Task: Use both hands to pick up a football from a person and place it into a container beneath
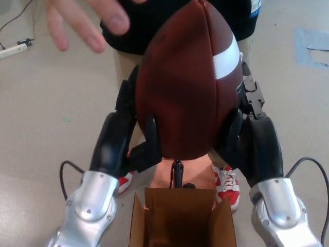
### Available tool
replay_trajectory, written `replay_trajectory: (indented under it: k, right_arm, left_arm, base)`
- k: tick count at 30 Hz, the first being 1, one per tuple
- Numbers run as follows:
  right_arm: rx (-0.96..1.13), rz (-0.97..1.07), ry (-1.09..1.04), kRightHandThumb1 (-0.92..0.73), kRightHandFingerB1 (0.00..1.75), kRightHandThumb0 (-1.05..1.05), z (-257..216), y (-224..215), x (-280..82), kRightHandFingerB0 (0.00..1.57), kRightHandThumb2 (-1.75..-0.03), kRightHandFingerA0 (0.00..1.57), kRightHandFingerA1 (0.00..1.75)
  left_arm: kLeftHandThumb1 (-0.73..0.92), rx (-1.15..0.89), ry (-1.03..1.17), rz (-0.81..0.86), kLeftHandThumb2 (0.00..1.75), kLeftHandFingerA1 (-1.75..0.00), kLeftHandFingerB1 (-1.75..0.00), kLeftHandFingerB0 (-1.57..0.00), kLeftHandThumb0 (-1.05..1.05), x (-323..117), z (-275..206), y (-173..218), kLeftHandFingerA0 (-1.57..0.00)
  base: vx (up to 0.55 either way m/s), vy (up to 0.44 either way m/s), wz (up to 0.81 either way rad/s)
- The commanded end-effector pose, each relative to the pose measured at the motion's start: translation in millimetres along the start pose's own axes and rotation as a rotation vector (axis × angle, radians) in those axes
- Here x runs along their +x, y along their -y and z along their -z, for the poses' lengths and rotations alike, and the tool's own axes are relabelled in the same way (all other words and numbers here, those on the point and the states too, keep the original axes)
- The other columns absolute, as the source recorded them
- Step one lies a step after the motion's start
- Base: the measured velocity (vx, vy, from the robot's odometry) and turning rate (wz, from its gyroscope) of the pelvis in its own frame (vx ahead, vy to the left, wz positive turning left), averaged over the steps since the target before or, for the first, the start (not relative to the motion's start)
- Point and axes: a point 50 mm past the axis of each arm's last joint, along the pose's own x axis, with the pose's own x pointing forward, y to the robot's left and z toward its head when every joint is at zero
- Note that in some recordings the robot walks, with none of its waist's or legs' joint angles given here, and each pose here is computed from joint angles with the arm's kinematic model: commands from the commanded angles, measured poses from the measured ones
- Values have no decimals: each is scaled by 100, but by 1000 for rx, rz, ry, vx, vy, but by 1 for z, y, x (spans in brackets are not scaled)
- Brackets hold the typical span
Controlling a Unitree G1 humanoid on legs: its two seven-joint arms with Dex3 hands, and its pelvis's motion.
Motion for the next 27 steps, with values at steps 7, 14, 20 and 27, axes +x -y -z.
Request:
replay_trajectory:
  k: [7, 14, 20, 27]
  right_arm:
    - [101, -111, 31, -83, 8, -73, 11, 7, 41, 0, -98, 0, 0]
    - [139, -85, -27, -92, 8, -69, 26, 15, 54, 0, -86, 0, 0]
    - [137, -66, -100, -88, 6, -81, 42, 18, 58, 0, -108, 0, 1]
    - [144, -61, -130, -88, 6, -79, 51, 17, 59, 0, -106, 0, 1]
  left_arm:
    - [90, -37, 49, 126, 118, -14, -15, 0, -75, 48, 4, 10, 0]
    - [91, -45, -10, 123, 119, -14, -15, 0, -74, 64, 20, 8, 0]
    - [89, -93, -87, 112, 116, -13, -14, 0, -75, 69, 38, 6, 0]
    - [91, -80, -96, 105, 119, -11, -12, 0, -78, 70, 46, 3, 0]
  base:
    - [0, 0, 0]
    - [0, 0, 0]
    - [0, 0, 0]
    - [0, 0, 0]
